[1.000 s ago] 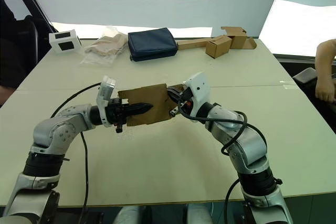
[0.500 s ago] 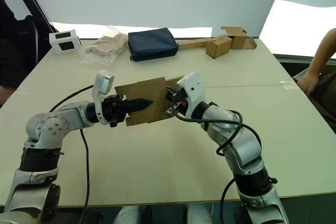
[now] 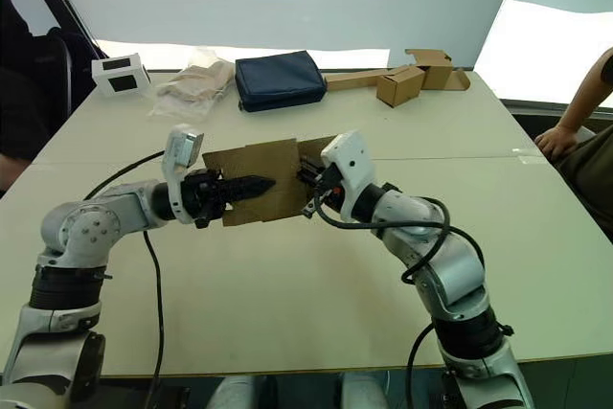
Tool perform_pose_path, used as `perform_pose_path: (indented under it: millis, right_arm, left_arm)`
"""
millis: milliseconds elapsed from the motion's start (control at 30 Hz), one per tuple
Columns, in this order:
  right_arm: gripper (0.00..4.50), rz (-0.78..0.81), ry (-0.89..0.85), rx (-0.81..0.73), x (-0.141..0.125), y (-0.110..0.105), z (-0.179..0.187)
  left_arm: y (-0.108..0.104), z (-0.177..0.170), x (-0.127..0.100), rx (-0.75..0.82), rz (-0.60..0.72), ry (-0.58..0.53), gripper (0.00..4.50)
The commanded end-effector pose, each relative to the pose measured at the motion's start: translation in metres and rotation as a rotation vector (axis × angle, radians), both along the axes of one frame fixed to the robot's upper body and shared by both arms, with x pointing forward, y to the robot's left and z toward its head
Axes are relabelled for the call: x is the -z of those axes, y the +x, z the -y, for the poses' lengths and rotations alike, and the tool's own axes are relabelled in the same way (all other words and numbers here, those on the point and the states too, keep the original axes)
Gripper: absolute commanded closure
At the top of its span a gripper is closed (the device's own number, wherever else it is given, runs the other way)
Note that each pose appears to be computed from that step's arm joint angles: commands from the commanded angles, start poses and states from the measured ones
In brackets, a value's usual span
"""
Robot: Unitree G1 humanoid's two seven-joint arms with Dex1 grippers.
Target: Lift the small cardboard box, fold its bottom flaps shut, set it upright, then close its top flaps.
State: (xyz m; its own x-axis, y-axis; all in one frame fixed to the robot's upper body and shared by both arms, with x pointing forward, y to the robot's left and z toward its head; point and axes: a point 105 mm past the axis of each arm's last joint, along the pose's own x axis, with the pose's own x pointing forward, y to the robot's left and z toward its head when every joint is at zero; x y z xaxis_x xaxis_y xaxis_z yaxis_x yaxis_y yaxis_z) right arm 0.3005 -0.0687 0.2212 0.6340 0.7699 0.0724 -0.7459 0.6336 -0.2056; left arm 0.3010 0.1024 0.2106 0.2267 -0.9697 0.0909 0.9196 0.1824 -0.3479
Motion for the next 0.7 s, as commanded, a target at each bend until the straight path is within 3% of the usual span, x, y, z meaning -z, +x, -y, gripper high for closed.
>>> perform_pose_path:
  millis: [33, 200, 400, 700]
  right_arm:
    - [4.5, -0.008, 0.048, 0.0, -0.012, -0.009, 0.024]
    - [4.5, -0.133, 0.04, 0.038, 0.01, -0.011, 0.05]
    - [4.5, -0.23, 0.02, 0.011, 0.037, -0.02, 0.047]
    - [4.5, -0.197, 0.036, -0.084, 0.032, -0.016, 0.018]
  left_arm:
    - [0.001, -0.005, -0.017, -0.009, 0.076, -0.015, 4.46]
    - [0.0, -0.005, -0.022, -0.006, 0.089, -0.021, 4.46]
    - [-0.001, -0.003, -0.026, 0.001, 0.096, -0.031, 4.46]
    - [-0.006, 0.006, -0.026, 0.037, 0.081, -0.036, 4.46]
